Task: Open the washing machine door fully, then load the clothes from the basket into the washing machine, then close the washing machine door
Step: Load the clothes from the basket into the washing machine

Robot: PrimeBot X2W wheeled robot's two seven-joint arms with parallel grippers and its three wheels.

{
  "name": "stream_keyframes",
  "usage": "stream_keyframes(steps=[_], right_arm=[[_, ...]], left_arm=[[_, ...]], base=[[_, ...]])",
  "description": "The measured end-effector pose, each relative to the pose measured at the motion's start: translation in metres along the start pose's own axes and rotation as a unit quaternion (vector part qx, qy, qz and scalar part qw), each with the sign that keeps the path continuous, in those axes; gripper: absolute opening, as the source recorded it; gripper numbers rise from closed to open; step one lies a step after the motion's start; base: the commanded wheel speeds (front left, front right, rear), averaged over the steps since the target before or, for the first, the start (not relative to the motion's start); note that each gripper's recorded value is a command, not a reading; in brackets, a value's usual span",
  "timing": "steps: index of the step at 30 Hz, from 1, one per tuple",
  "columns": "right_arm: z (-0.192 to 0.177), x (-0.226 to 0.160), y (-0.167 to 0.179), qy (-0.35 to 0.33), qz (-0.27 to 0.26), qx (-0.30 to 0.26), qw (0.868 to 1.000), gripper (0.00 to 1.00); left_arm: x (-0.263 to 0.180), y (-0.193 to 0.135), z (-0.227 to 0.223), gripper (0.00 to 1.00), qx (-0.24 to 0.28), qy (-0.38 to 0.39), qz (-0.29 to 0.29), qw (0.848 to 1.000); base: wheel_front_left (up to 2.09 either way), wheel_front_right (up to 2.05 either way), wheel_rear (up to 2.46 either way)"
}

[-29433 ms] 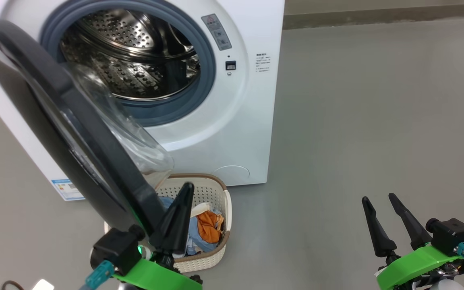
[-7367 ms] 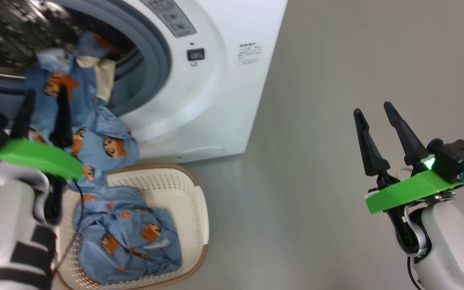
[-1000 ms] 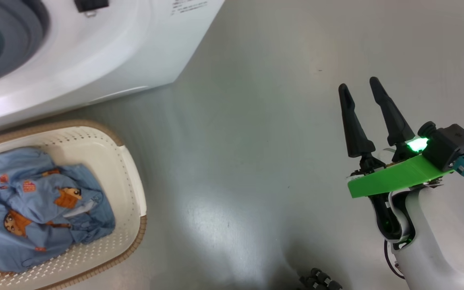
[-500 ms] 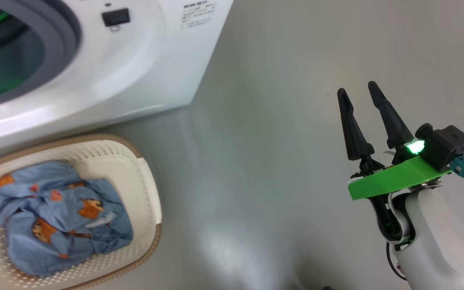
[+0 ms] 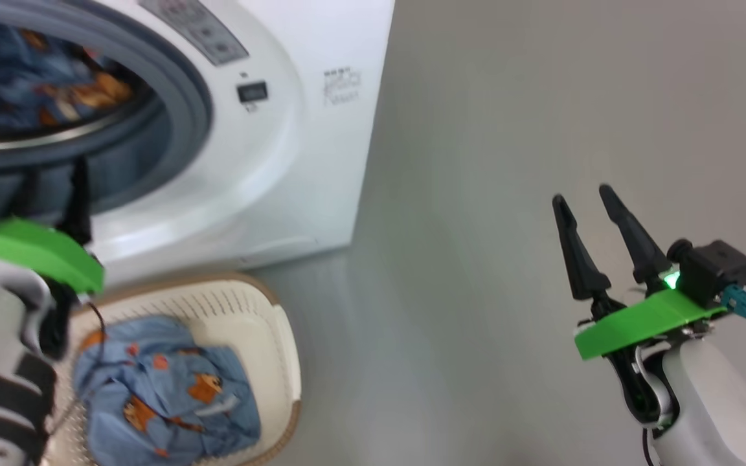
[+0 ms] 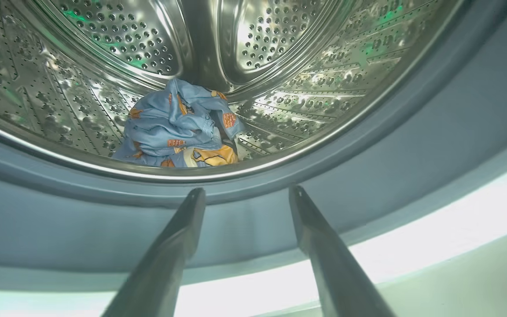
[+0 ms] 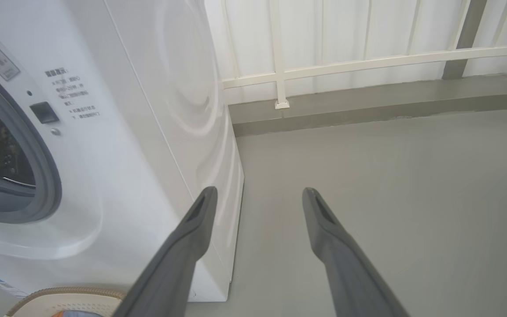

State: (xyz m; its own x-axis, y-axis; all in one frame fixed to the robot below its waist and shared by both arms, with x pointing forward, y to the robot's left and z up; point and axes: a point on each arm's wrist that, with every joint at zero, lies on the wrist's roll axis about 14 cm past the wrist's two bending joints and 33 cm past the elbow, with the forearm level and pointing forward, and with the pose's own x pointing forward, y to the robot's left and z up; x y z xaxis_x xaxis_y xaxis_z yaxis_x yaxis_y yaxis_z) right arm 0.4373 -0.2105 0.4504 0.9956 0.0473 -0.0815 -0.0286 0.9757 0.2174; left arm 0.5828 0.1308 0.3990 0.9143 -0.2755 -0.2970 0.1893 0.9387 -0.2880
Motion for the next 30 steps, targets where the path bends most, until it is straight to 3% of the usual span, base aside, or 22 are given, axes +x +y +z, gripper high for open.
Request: stream_keyframes(steps=[11,18,30], right_arm=[[0.031,-0.020,0.021,-0.036,0.035,-0.004,0.999,1.00],[0.045,-0.018,0.042,-0.056,0.066,0.007,0.996,1.00],[0.055,-0.024,0.052,-0.068,0.080,0.007,0.994,1.00]], left_arm=[[-0.074,-0.017,0.045,1.00,0.018,-0.080,-0.009,0.997],[-0.131,-0.004,0.045,1.00,0.016,-0.118,0.025,0.993],[-0.189,-0.007,0.040,1.00,0.018,-0.162,0.041,0.986]], base=[[0.00,0.00,0.00],[0.00,0.00,0.00],[0.00,0.00,0.00]])
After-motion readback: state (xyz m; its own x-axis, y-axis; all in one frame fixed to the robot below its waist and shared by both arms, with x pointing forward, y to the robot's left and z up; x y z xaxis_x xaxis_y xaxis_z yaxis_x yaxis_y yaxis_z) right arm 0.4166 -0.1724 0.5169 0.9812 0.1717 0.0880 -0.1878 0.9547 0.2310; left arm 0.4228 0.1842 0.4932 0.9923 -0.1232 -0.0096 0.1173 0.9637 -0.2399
